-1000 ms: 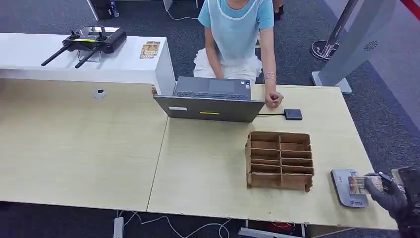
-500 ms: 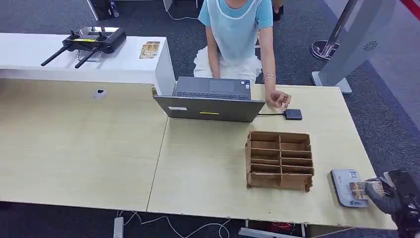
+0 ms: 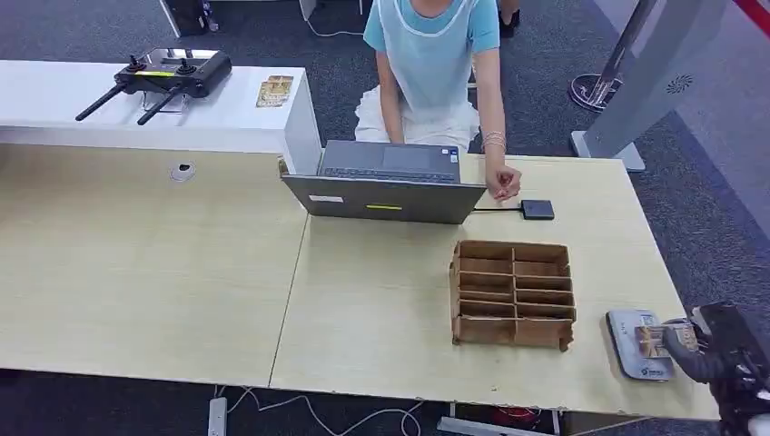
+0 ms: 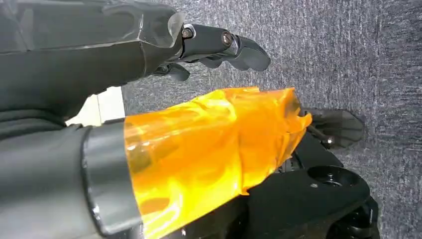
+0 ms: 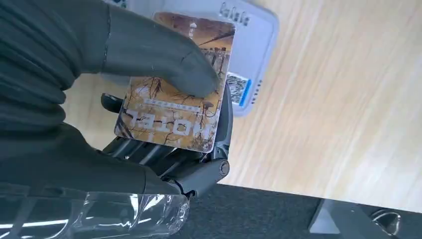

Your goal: Pass the card to the sensor for recognition and then transmit it.

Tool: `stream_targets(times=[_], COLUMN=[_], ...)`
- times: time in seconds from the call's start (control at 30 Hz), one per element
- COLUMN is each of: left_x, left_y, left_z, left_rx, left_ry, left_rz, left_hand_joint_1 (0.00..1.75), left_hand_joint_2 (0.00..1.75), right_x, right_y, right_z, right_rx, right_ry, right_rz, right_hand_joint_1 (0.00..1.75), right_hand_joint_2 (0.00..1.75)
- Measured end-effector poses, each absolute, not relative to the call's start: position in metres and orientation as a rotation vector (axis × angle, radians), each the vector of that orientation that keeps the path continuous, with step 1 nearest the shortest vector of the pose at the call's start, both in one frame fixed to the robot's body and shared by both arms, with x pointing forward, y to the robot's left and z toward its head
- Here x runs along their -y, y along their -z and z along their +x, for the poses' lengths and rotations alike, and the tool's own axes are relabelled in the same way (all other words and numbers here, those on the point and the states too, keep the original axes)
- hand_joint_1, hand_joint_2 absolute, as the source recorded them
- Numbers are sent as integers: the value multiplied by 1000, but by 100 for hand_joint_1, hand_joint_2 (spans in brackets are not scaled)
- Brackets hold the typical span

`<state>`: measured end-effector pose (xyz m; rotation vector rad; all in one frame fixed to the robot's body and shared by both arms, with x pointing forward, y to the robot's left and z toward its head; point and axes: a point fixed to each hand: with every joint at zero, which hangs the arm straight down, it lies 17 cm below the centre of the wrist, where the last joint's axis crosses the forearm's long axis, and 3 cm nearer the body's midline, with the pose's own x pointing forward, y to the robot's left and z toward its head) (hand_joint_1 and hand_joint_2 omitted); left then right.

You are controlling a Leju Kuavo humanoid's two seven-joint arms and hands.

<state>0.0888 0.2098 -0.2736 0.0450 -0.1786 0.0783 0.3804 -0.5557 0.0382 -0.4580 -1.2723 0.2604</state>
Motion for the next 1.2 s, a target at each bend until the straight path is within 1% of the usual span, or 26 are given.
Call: stream_targets(times=[0.13,0.3,0.47,0.73,0.83,1.0,1.2], left_x=[-210,-209,-205,-202,-201,-196,-190], left_y=[274,274,273,272,272,270,270], left_z=[89,89,88,92,92,99,99], left_rx=[180,178,177,185,185,198,201], left_ry=[-88,-99,-102,-97,-89,-58,-20], left_rz=[46,46,39,32,27,14,2], left_hand_joint_1=[0,0,0,0,0,0,0], left_hand_joint_2=[0,0,0,0,0,0,0], right_x=[551,542,529,492,481,434,354], right_y=[-59,-102,-146,-214,-242,-299,-330], right_z=[391,412,436,491,515,563,587], right_rx=[1326,1423,1512,1595,1594,1591,1636], right_ry=[-266,-285,-358,-527,-590,-672,-823], right_rz=[-462,-480,-529,-677,-811,-1105,-1271], right_hand_joint_1=[175,175,175,175,175,175,175], right_hand_joint_2=[175,175,175,175,175,175,175])
